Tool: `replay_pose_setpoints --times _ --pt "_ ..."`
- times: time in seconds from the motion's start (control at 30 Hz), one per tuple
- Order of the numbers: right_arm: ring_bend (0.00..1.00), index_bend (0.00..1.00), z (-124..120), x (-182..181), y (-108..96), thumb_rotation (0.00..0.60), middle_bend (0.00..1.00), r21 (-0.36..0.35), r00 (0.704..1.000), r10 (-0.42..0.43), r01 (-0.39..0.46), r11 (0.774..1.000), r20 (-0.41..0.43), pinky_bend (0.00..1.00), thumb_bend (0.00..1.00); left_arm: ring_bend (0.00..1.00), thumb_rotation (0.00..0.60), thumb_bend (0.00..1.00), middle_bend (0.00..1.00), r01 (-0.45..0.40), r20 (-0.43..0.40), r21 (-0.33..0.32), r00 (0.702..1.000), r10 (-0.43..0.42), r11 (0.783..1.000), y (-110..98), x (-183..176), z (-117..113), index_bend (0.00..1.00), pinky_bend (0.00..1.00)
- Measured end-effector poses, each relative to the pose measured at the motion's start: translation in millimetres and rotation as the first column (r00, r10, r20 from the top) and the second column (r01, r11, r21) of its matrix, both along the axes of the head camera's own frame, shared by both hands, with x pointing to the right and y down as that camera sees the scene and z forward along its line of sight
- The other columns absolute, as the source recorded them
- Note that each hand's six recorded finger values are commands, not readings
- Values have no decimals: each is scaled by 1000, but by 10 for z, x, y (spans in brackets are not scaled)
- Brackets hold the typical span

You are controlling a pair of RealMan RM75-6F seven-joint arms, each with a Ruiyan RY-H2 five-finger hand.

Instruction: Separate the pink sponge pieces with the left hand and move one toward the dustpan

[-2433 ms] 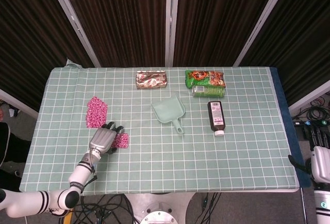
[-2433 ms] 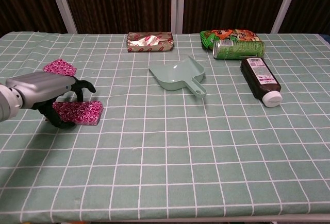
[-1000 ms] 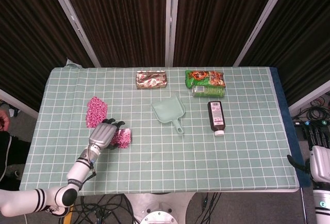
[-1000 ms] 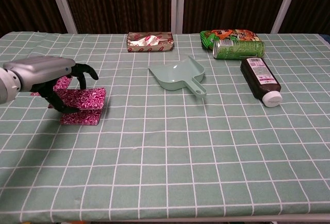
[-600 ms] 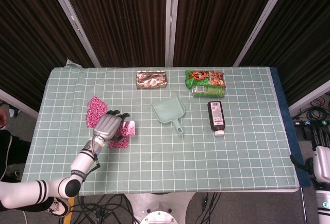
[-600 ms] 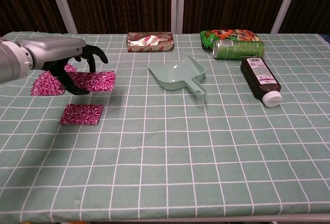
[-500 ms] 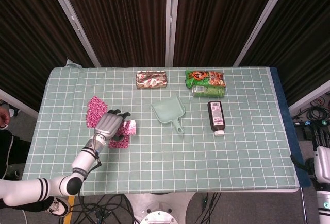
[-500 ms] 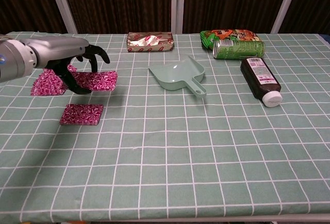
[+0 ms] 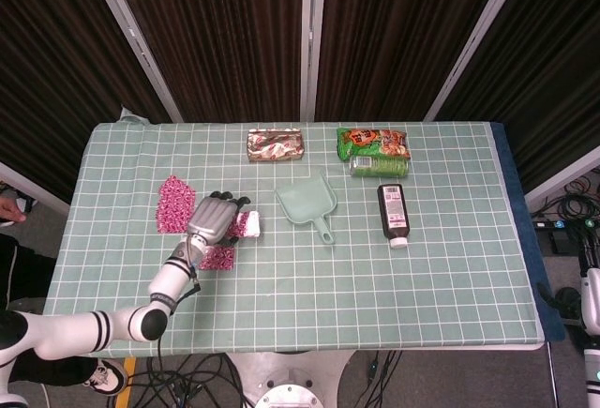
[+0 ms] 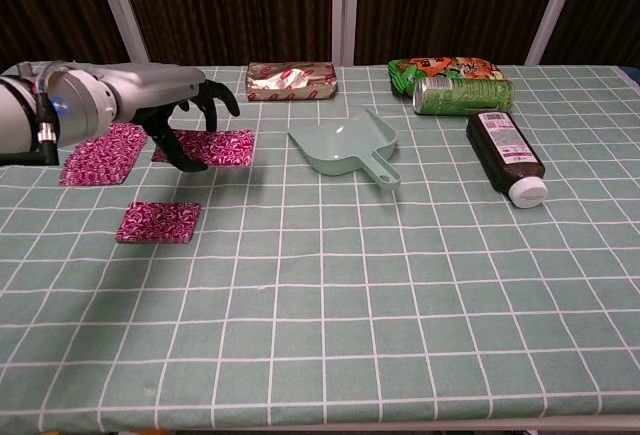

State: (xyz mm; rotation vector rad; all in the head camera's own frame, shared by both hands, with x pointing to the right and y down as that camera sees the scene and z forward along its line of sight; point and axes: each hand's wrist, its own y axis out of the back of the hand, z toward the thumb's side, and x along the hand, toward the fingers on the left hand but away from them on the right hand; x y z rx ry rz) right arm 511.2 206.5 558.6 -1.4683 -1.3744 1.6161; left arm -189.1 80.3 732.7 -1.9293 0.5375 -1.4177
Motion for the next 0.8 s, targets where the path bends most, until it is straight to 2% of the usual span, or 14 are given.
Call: replay_pose_setpoints --times 0.07,0.4,0.8 --pt "0 0 3 21 7 600 0 -1 1000 5 -5 1000 0 0 126 0 600 278 0 -3 -2 21 1000 3 1000 -25 14 9 95 177" --pt "0 0 89 22 13 600 0 -21 1000 2 -2 1000 12 0 126 0 600 274 0 41 -68 149 997 -31 988 -142 -18 -60 65 147" --pt "0 0 73 -17 3 600 0 -13 1000 -7 7 1000 9 0 126 0 600 260 0 81 -58 177 996 -72 981 -162 -294 -170 65 120"
